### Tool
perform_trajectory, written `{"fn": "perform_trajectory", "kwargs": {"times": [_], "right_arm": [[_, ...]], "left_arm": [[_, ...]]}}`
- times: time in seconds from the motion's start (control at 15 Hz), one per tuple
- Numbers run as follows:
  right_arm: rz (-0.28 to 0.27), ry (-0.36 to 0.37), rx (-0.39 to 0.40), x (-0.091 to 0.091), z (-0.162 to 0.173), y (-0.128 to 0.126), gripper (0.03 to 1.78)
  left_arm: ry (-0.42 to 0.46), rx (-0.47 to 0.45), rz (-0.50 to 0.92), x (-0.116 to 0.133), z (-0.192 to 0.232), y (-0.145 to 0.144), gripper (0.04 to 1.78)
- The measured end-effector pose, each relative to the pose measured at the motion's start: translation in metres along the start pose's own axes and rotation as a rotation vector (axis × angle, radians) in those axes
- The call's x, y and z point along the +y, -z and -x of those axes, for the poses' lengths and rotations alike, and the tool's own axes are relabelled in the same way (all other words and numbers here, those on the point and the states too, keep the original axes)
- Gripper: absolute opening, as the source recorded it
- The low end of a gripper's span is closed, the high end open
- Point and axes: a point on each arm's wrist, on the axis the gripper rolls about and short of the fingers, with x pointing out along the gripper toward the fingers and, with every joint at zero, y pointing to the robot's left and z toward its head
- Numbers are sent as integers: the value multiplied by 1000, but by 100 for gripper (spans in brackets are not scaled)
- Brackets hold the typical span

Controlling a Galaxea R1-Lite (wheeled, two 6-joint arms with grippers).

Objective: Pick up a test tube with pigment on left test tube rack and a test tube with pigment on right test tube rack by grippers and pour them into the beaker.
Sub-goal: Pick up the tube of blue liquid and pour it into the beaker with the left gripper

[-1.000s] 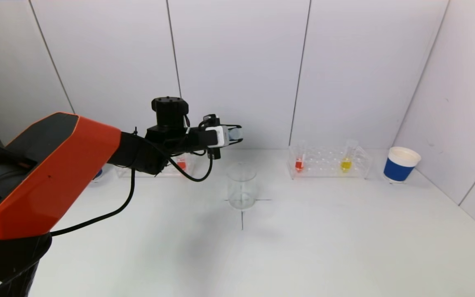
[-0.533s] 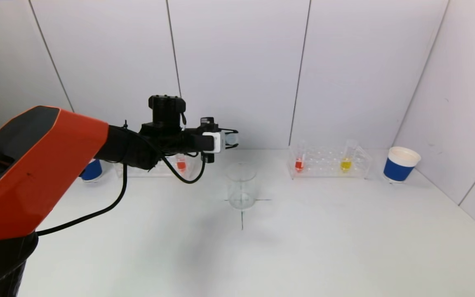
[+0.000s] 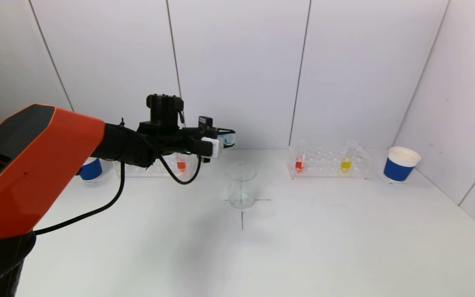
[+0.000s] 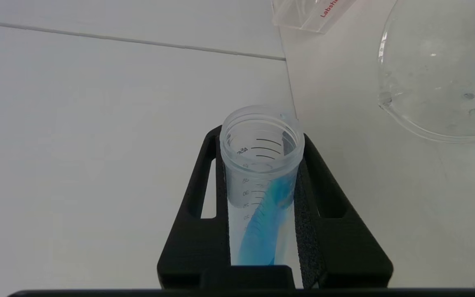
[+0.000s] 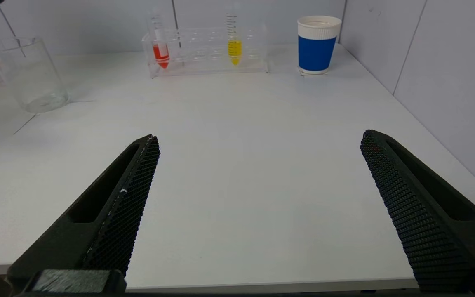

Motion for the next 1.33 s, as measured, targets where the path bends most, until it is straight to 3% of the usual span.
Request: {"fn": "perform_trajectory", "kwargs": {"times": [0.93, 1.33], "right_arm": [[0, 0, 0, 0, 0, 0, 177], [0, 0, 0, 0, 0, 0, 177]], "left_arm": [[10, -2, -24, -9, -11, -8, 45], [12, -9, -102, -10, -11, -8, 45]]}}
